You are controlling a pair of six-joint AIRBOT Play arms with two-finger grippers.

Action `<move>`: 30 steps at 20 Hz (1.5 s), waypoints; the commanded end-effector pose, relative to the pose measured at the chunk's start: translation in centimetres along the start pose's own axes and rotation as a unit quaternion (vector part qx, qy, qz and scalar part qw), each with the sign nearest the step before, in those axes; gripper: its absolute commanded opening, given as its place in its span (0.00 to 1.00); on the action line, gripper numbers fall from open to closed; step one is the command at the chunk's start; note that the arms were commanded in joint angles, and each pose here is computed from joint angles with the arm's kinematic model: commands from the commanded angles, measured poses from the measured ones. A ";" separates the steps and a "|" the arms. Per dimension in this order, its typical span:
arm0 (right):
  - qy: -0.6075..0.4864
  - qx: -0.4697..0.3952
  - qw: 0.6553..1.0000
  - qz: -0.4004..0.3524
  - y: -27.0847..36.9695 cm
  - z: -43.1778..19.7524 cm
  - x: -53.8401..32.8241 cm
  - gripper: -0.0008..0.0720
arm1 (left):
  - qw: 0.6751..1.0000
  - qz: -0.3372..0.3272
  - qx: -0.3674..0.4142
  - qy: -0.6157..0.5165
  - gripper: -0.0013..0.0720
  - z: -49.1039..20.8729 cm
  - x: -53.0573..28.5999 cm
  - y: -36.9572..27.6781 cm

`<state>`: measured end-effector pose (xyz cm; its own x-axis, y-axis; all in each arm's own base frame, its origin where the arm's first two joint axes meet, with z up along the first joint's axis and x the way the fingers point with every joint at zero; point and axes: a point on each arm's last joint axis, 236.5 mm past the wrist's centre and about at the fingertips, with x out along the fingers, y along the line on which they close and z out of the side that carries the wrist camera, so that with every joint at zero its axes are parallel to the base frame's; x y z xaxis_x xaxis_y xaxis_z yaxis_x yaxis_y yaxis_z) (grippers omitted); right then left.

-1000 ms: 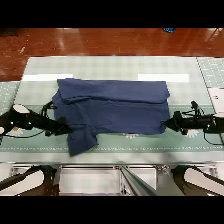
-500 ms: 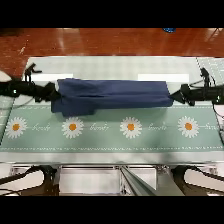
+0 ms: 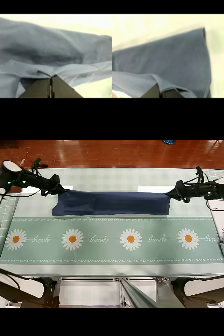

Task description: Fold the shirts.

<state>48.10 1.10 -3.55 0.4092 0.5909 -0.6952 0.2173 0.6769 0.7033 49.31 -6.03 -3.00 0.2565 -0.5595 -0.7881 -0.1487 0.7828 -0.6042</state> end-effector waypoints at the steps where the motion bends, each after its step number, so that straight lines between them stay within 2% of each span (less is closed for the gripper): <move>1: 0.000 0.026 1.000 0.012 -1.0 1.1 2.0 0.12 | 1.000 0.001 -0.010 0.029 0.26 0.0 3.2 1.2; 2: -0.004 0.032 0.999 0.012 -1.3 1.4 2.3 0.40 | 0.999 0.002 -0.012 0.038 0.65 -0.3 3.9 1.4; 3: -0.012 0.032 0.999 0.009 -1.5 1.7 2.4 0.59 | 0.999 0.002 -0.014 0.043 0.71 -0.5 4.0 1.4; 6: -0.043 0.027 0.999 0.016 -1.3 3.9 -1.3 0.58 | 0.997 0.028 -0.038 0.060 0.71 -0.3 0.6 3.0; 8: -0.063 0.034 0.997 0.009 -2.3 5.1 -5.3 0.58 | 0.990 0.107 -0.043 0.076 0.71 -0.8 -4.1 6.2; 10: -0.064 0.048 0.996 -0.042 -5.5 4.7 -8.2 0.58 | 0.983 0.180 -0.024 0.026 0.71 -0.1 -9.8 7.8; 11: -0.052 0.056 0.994 -0.072 -7.2 3.9 -8.7 0.58 | 0.981 0.192 -0.011 -0.018 0.71 0.7 -12.1 7.1; 14: -0.038 0.083 0.991 -0.095 -9.3 2.2 -7.0 0.58 | 0.969 0.176 0.050 -0.166 0.71 2.1 -17.2 1.0; 17: -0.011 0.096 0.991 -0.091 -9.5 0.2 -3.1 0.58 | 0.957 0.152 0.108 -0.221 0.71 -1.5 -17.4 -4.2; 21: 0.035 0.101 0.993 -0.039 -6.8 -1.6 2.1 0.58 | 0.974 0.113 0.111 -0.163 0.71 -8.8 -12.3 -7.0; 25: 0.042 0.084 0.995 -0.021 -3.5 -2.3 5.5 0.58 | 0.981 0.097 0.132 -0.100 0.71 -11.9 -7.4 -8.3; 26: 0.043 0.073 0.996 -0.015 -2.6 -2.4 6.1 0.55 | 0.982 0.092 0.136 -0.092 0.71 -12.1 -6.3 -8.8; 27: 0.045 0.062 0.997 -0.013 -1.8 -2.5 6.4 0.44 | 0.983 0.090 0.138 -0.085 0.71 -12.2 -5.3 -9.0; 28: 0.047 0.042 0.998 -0.010 -1.1 -2.5 6.6 0.17 | 0.984 0.087 0.136 -0.075 0.71 -12.4 -4.4 -9.1; 29: 0.052 0.026 0.998 -0.005 -0.4 -2.5 6.4 0.05 | 0.987 0.081 0.128 -0.061 0.70 -12.7 -3.4 -9.1; 30: 0.060 0.018 0.998 0.000 0.3 -2.9 5.9 0.04 | 0.988 0.077 0.121 -0.051 0.52 -12.9 -2.7 -9.0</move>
<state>48.00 4.03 -9.30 0.3184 0.6062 -0.7288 0.3182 0.6558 0.6846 37.83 -12.95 4.74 0.3929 -0.3659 -0.8436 0.0356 0.9228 -0.3837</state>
